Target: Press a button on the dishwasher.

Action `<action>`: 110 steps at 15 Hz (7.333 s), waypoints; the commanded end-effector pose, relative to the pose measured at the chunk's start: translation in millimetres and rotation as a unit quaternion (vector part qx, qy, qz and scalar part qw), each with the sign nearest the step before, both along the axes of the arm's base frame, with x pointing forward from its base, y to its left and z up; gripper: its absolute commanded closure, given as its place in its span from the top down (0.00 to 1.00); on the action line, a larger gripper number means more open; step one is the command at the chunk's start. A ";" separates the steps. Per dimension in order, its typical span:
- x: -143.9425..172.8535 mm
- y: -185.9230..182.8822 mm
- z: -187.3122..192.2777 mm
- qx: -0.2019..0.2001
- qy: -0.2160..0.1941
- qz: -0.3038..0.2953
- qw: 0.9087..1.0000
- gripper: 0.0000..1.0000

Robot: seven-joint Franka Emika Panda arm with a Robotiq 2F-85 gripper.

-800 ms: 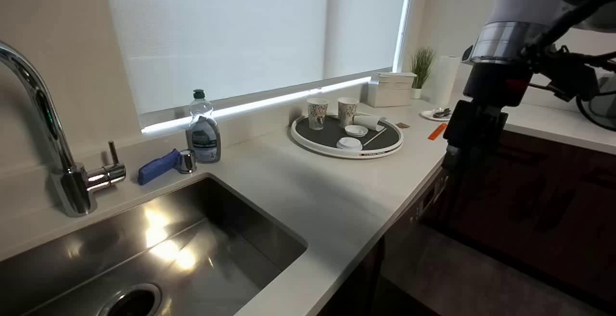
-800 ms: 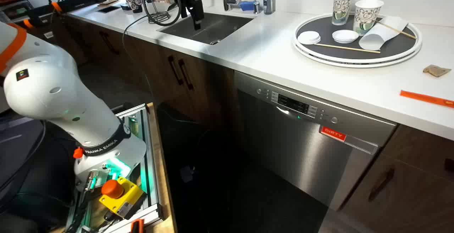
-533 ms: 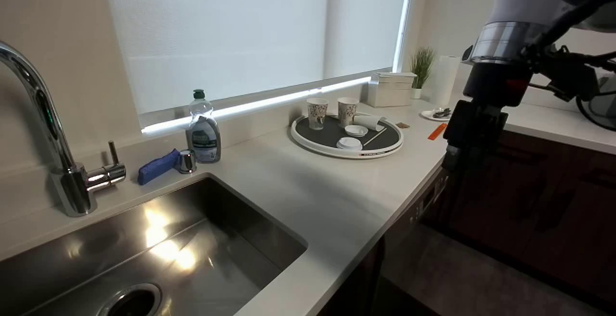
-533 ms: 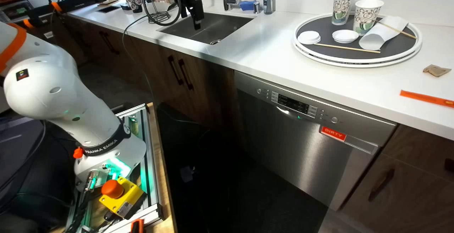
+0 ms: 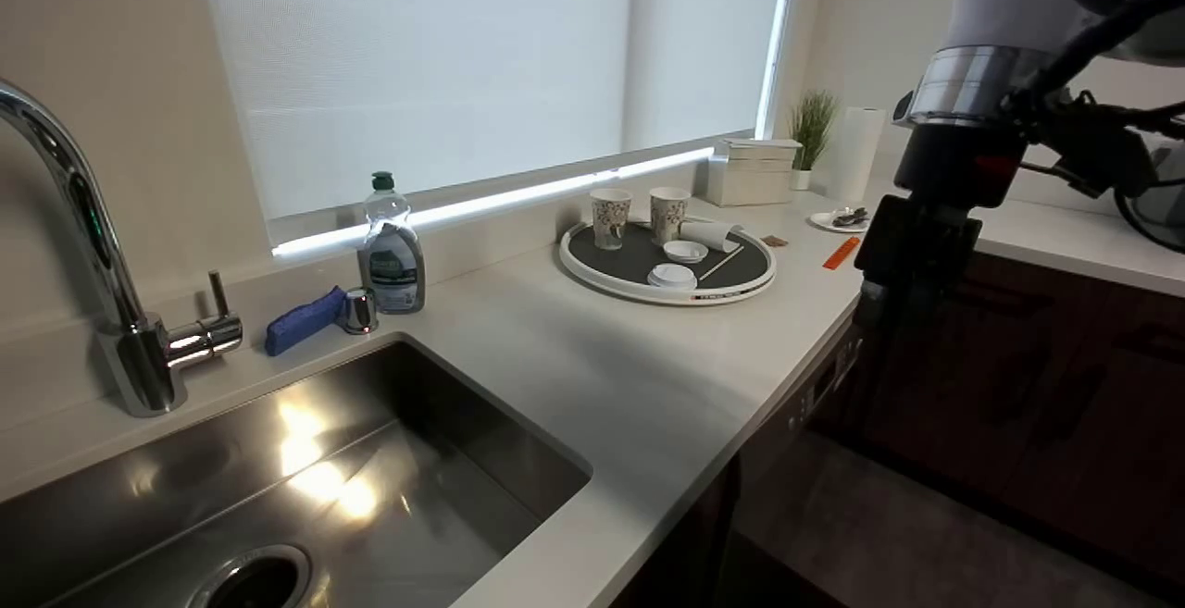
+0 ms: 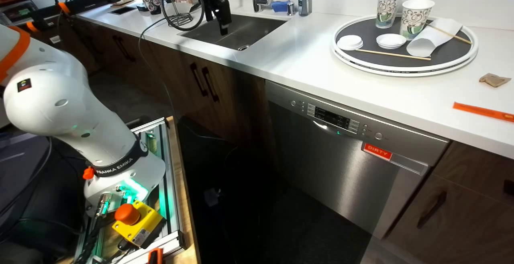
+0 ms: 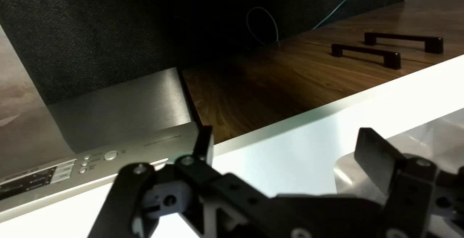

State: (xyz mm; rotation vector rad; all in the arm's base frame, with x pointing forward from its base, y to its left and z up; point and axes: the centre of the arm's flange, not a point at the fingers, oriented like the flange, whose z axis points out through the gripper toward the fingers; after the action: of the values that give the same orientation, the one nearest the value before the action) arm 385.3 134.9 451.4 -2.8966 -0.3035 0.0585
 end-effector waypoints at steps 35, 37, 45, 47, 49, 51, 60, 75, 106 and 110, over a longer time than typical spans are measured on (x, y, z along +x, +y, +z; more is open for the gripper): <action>44.2 -227.6 -190.1 -0.080 -0.084 0.012 0.993 1.00; 51.6 -216.5 -199.9 -0.075 -0.110 0.046 0.990 1.00; 57.2 -187.1 -200.9 -0.058 -0.154 0.087 0.983 1.00; 59.6 -186.3 -203.8 -0.056 -0.153 0.090 0.983 1.00; 59.9 -186.4 -204.4 -0.056 -0.153 0.091 0.983 1.00; 65.8 -191.2 -225.0 -0.051 -0.156 0.085 0.983 1.00; 85.1 -191.8 -261.5 -0.005 -0.176 0.097 0.980 0.74; 125.6 -177.5 -282.3 0.017 -0.208 0.094 0.973 0.00; 130.4 -179.2 -291.7 0.060 -0.275 -0.012 0.959 0.00; 128.6 -179.7 -290.7 0.061 -0.275 -0.014 0.959 0.00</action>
State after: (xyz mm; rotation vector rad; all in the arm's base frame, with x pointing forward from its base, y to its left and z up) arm 492.7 -48.5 161.5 -2.7498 -0.3567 -0.6649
